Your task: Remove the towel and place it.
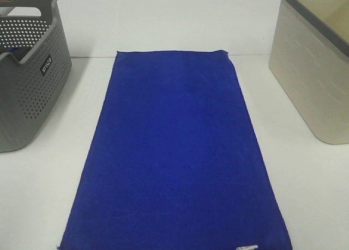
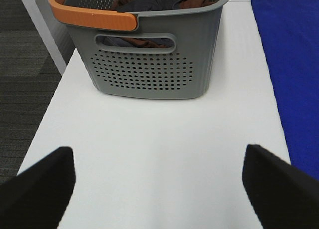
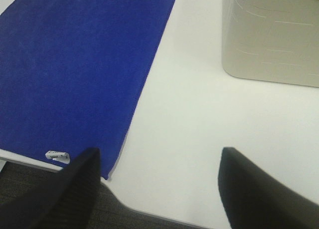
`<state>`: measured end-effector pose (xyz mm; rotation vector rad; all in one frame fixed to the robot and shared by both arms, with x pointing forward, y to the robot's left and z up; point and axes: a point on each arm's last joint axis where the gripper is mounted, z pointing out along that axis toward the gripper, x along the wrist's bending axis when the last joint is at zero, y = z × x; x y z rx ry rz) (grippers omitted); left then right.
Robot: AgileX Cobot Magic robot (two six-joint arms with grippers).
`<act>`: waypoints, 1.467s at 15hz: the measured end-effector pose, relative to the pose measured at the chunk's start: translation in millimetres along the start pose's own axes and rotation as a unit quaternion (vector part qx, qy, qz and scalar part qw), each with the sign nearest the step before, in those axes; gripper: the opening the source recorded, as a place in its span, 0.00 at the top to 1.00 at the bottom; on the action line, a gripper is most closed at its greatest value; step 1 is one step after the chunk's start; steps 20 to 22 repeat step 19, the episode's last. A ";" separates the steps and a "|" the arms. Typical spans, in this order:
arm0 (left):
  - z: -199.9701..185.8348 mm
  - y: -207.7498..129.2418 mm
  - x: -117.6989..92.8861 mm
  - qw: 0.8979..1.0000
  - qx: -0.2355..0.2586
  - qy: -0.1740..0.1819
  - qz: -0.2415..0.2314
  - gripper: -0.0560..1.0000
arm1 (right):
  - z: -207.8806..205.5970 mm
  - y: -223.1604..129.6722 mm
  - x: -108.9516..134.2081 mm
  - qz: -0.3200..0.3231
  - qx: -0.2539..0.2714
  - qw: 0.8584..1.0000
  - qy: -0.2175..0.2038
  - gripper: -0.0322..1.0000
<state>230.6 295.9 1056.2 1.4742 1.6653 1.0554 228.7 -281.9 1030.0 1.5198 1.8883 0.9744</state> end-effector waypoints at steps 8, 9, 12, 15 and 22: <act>0.0 0.0 0.0 1.000 0.000 0.000 0.000 0.14 | -0.1 0.3 1.9 0.003 -0.002 1.000 0.012 0.32; 0.0 0.0 0.0 1.000 0.000 0.000 0.000 0.14 | -0.1 0.3 2.0 0.003 -0.002 1.000 0.013 0.32; 0.0 0.0 0.0 1.000 0.000 0.000 0.000 0.14 | -0.1 0.3 2.0 0.003 -0.002 1.000 0.013 0.32; 0.0 0.0 0.0 1.000 0.000 0.000 0.000 0.14 | -0.1 0.3 2.0 0.003 -0.002 1.000 0.013 0.32; 0.0 0.0 0.0 1.000 0.000 0.000 0.000 0.14 | -0.1 0.3 2.0 0.003 -0.002 1.000 0.013 0.32</act>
